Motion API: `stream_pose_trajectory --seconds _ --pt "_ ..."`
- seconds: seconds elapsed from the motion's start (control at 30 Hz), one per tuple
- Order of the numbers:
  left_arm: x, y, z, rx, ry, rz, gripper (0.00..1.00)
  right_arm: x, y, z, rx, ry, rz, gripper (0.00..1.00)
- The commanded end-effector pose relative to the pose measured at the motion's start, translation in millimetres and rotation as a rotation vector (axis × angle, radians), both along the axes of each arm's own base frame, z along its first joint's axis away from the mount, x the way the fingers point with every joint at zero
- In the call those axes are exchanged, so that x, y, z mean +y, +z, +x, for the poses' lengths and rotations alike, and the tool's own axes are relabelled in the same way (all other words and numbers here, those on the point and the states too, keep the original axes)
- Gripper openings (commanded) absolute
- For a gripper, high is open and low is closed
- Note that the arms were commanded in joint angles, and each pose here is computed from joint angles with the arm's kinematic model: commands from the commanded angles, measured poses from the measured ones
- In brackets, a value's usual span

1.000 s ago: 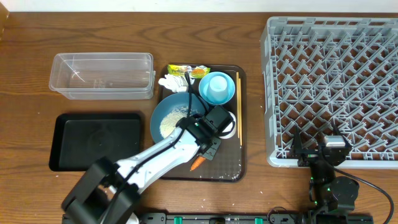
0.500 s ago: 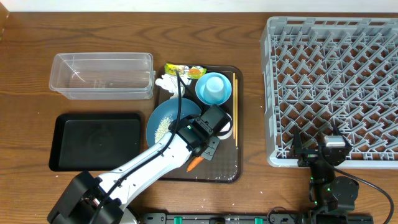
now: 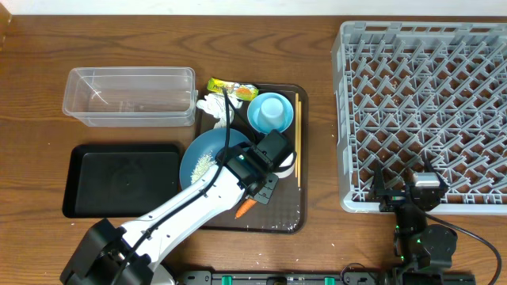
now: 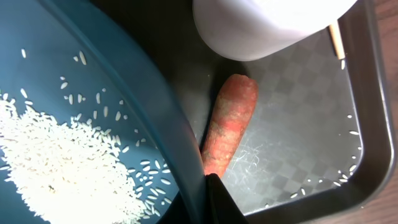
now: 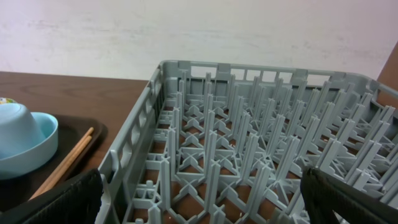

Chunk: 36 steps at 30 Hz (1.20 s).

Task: Sort waste into correct bins and load items into the dishwasher rack
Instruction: 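Lift the teal plate and carry it left over the black tray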

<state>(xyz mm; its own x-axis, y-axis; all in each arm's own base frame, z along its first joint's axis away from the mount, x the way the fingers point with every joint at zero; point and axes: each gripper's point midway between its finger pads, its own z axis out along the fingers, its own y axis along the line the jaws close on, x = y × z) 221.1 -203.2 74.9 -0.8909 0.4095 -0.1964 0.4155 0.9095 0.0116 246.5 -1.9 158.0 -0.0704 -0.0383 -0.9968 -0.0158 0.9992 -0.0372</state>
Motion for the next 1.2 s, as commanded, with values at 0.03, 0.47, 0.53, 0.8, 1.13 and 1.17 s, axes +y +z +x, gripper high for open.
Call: stream_pose_trajectory --seconds 0.03,0.47,0.53,0.8,1.13,1.17 --pt "-5.2 25.1 10.5 -0.046 0.016 -0.032 0.06 3.7 -1.0 -0.2 0.002 0.016 -0.015 0.99" --pt "11.7 70.7 21.7 -0.075 0.084 -0.058 0.06 3.7 -1.0 -0.2 0.002 0.016 -0.015 0.99" --pt "25.6 81.5 28.0 -0.097 0.15 -0.082 0.06 3.7 -1.0 -0.2 0.002 0.016 -0.015 0.99" --pt "77.1 122.5 44.4 -0.123 0.339 -0.291 0.06 3.7 -1.0 -0.2 0.002 0.016 -0.015 0.99" --pt "125.0 116.6 63.8 -0.116 0.475 -0.383 0.06 3.7 -0.9 -0.2 0.002 0.016 -0.015 0.99" --pt "129.4 115.0 66.2 -0.12 0.488 -0.382 0.06 3.7 -0.9 -0.2 0.002 0.016 -0.015 0.99"
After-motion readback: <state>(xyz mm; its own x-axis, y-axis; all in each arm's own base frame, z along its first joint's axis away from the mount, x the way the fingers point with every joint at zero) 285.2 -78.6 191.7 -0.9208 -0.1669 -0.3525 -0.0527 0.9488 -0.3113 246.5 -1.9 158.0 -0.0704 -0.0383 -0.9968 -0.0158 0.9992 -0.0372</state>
